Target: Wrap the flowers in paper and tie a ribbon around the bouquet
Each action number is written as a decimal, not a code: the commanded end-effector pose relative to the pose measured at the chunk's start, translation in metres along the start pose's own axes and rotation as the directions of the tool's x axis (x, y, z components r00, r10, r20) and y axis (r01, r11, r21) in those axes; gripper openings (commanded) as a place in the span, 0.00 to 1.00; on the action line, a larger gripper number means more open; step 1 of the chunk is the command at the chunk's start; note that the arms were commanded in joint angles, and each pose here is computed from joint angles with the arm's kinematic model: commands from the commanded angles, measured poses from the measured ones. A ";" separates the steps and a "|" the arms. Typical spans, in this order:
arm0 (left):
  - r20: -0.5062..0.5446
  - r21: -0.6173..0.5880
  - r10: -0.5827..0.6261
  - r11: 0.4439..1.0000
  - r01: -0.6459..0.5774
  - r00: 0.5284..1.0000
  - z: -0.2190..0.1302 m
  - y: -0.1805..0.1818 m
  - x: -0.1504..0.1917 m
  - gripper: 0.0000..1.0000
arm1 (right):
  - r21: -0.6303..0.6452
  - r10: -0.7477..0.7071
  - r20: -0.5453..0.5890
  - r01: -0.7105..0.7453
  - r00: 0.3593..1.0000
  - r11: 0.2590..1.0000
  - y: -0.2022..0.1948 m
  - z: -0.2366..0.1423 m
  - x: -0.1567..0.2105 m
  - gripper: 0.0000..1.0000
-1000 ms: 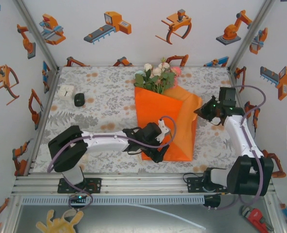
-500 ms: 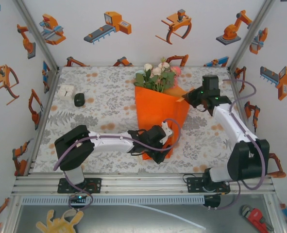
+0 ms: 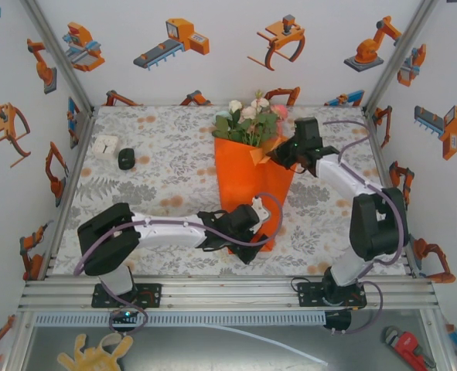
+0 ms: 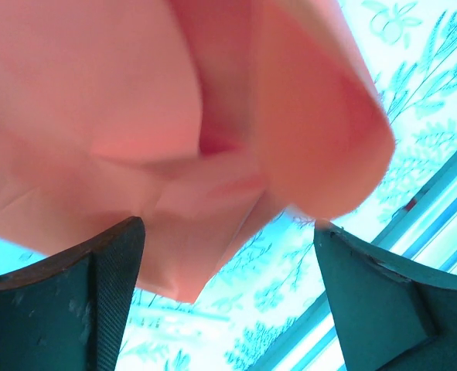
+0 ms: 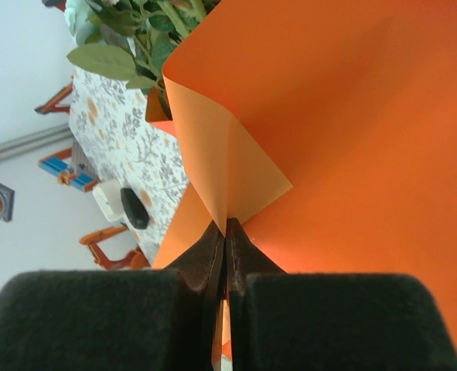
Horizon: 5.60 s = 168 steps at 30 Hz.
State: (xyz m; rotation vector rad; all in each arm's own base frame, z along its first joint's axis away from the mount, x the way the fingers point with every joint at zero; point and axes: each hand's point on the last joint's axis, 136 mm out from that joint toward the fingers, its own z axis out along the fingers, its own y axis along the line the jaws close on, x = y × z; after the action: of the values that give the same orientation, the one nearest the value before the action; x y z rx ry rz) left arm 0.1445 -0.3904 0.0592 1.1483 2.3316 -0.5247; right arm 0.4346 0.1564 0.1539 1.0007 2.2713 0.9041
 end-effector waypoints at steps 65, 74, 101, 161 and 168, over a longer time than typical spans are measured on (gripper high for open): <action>0.248 0.185 -0.544 0.839 0.512 0.802 -0.017 0.041 -0.067 0.09 | -0.062 -0.266 0.021 0.267 0.964 0.962 0.016 -0.031 0.028 0.71; 0.252 0.141 -0.542 0.840 0.524 0.801 -0.014 0.054 -0.051 0.10 | -0.271 -0.461 -0.210 0.401 0.862 0.875 -0.054 -0.080 0.112 0.52; 0.316 0.311 -0.488 0.864 0.396 0.814 -0.020 0.036 -0.058 0.45 | -0.195 -0.452 -0.522 0.415 0.723 0.889 -0.192 -0.060 0.230 0.20; 0.253 0.506 -0.671 0.705 0.496 0.697 -0.026 0.039 -0.101 0.06 | 0.060 -0.978 0.143 0.986 0.149 0.159 -0.130 -0.116 0.187 0.78; 0.241 0.483 -0.674 0.707 0.516 0.699 -0.017 0.042 -0.093 0.11 | -0.069 -0.987 0.094 0.990 0.127 0.121 -0.126 -0.103 0.222 0.68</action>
State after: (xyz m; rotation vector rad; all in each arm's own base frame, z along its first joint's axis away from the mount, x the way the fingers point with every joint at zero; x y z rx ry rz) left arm 0.2216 -0.4173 0.1214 0.3027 2.2446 -1.3645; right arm 0.1741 0.2059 0.0752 -0.7065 2.1523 0.2417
